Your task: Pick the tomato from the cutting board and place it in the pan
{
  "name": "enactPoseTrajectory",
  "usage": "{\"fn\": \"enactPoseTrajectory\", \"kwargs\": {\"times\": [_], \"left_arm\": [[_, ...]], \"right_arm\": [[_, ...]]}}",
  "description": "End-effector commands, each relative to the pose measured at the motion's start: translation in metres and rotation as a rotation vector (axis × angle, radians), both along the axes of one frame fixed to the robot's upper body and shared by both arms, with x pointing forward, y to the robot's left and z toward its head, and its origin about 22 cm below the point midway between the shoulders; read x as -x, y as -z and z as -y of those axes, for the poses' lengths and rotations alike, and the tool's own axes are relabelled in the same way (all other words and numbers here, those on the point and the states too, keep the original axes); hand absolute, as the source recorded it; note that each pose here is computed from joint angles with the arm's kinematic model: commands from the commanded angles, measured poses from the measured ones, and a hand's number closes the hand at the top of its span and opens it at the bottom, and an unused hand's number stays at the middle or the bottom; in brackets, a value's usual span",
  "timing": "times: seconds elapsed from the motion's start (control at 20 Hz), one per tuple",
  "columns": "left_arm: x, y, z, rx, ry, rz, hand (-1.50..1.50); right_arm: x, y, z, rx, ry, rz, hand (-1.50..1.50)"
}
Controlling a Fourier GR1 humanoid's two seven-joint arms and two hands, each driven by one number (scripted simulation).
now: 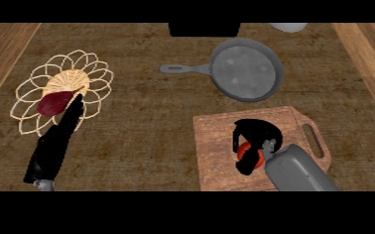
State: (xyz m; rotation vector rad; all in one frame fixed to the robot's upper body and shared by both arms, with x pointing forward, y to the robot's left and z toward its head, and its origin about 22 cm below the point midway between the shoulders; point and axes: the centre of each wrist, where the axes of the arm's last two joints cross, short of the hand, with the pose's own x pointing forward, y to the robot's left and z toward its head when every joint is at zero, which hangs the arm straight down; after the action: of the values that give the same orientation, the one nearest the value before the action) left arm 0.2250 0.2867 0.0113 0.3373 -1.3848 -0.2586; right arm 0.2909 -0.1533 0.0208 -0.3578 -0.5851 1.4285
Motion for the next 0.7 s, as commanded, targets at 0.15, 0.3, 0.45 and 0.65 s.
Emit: {"fn": "enactPoseTrajectory", "kwargs": {"times": [0.15, 0.3, 0.45, 0.65], "left_arm": [[0.006, 0.006, 0.001, -0.003, -0.008, -0.032, 0.0], [-0.013, 0.009, 0.014, -0.015, -0.006, 0.003, 0.0], [0.011, 0.012, -0.012, -0.011, -0.063, -0.027, 0.0], [0.019, 0.014, -0.022, -0.017, -0.124, -0.046, 0.0]], "right_arm": [[0.012, 0.022, 0.001, -0.073, 0.033, -0.053, 1.5], [0.017, 0.003, 0.013, -0.084, 0.039, 0.02, 1.5], [0.016, 0.025, 0.042, 0.095, 0.631, 0.072, 1.5], [0.016, 0.022, 0.09, 0.243, 1.082, 0.195, 1.5]]}}
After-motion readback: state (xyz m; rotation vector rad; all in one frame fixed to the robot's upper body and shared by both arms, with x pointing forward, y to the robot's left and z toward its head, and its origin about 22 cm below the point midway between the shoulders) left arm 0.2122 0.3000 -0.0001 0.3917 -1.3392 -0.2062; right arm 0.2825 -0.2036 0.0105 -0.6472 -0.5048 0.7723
